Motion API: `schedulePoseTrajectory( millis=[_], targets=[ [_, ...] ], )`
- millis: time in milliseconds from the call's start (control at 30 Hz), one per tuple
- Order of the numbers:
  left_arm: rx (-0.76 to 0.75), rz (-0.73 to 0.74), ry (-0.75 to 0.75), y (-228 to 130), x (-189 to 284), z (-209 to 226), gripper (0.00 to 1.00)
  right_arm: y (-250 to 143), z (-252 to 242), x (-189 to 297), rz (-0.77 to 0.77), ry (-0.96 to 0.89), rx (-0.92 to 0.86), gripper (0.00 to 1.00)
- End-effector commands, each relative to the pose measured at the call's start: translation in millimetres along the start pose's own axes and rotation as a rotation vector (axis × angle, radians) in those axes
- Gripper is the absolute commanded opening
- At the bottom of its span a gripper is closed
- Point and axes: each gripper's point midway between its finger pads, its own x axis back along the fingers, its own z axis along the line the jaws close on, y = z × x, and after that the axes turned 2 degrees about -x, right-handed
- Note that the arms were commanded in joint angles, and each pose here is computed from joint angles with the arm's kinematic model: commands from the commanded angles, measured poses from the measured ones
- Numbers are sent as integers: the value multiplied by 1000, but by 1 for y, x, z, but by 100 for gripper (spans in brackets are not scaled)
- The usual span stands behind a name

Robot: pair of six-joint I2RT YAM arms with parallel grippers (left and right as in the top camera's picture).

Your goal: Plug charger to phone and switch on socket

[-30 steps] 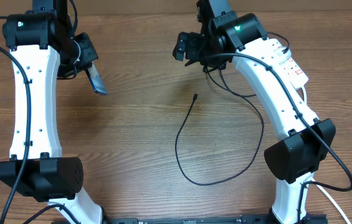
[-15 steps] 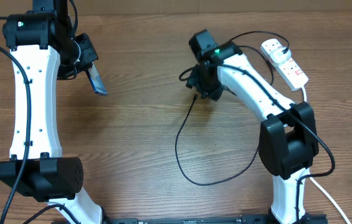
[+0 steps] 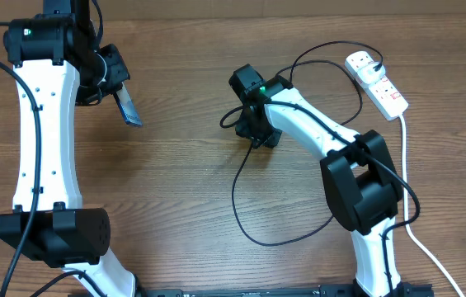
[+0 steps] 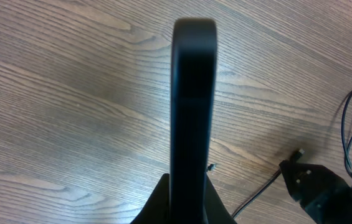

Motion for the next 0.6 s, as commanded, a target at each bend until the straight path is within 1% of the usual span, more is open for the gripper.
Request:
schedulePoseTrajectory(
  millis=[0,100,200,367,467,567],
  targets=[
    [-22,-3,-18,-2,2,-7,4,3,-7,-16,-5,-37,34,50],
    [-22,-3,-18,-2,2,-7,4,2,-10,-21,12,-43,36,48],
    [-22,-3,-18,-2,2,-7,4,3,-10,-22,19,-40,32,42],
    [-22,-3,-18,-2,2,-7,4,6,-6,-22,5,-22,89,41],
    [-22,-3,-18,-2,2,-7,4,10,-5,-22,-8,-18,87,41],
    [-22,-3,-18,-2,2,-7,5,12,-6,-23,-14,-17,83,35]
  ],
)
